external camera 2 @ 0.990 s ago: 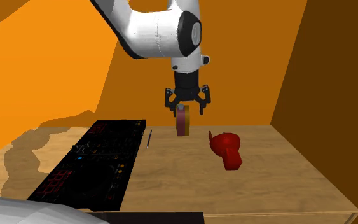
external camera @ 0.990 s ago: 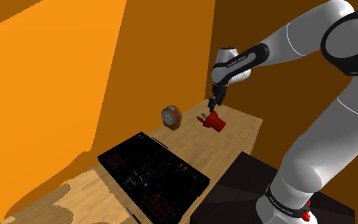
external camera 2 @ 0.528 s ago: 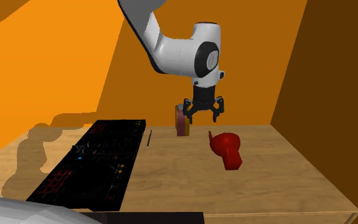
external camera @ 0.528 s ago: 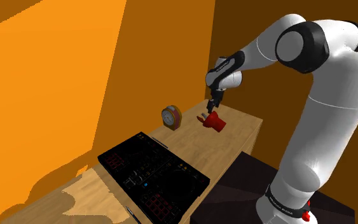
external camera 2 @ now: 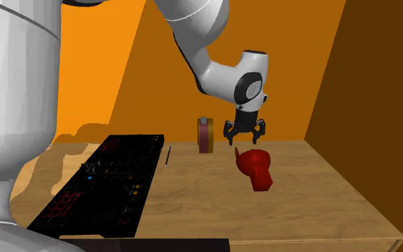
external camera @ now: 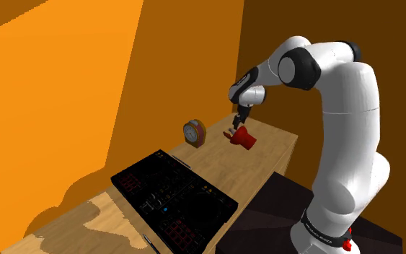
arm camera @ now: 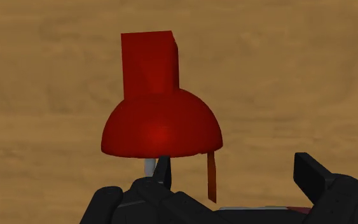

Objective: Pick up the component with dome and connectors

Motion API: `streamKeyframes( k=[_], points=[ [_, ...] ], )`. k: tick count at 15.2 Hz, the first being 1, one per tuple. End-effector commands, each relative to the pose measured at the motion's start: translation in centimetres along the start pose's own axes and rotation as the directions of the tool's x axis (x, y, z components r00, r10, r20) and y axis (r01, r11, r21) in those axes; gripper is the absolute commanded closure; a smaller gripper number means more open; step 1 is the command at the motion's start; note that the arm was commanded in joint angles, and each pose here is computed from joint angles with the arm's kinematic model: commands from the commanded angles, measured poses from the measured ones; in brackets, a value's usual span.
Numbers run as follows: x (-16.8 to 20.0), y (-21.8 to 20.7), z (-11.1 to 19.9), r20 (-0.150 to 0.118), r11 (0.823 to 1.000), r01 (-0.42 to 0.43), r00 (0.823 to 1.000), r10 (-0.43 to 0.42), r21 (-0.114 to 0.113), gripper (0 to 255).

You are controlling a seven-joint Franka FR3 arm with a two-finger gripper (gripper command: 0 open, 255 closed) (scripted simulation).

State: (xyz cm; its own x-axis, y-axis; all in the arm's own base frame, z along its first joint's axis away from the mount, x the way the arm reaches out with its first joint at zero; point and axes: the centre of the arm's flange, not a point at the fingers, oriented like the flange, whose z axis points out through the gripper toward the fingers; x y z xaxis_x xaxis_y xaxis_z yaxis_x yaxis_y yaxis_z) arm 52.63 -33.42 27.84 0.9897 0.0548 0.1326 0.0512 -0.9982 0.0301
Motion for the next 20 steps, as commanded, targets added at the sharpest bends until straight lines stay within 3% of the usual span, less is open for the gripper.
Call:
streamKeyframes(
  k=[1,10,20],
  points=[
    [0.8,1.5,2.3,-0.009,1.000,-0.001,1.000,0.001,0.007,0],
    [5.1,9.1,10.4,-0.045,0.999,-0.003,0.999,0.004,0.033,0],
    [4.8,9.3,14.7,-0.047,0.999,-0.003,0.999,0.004,0.034,0]
  ],
)
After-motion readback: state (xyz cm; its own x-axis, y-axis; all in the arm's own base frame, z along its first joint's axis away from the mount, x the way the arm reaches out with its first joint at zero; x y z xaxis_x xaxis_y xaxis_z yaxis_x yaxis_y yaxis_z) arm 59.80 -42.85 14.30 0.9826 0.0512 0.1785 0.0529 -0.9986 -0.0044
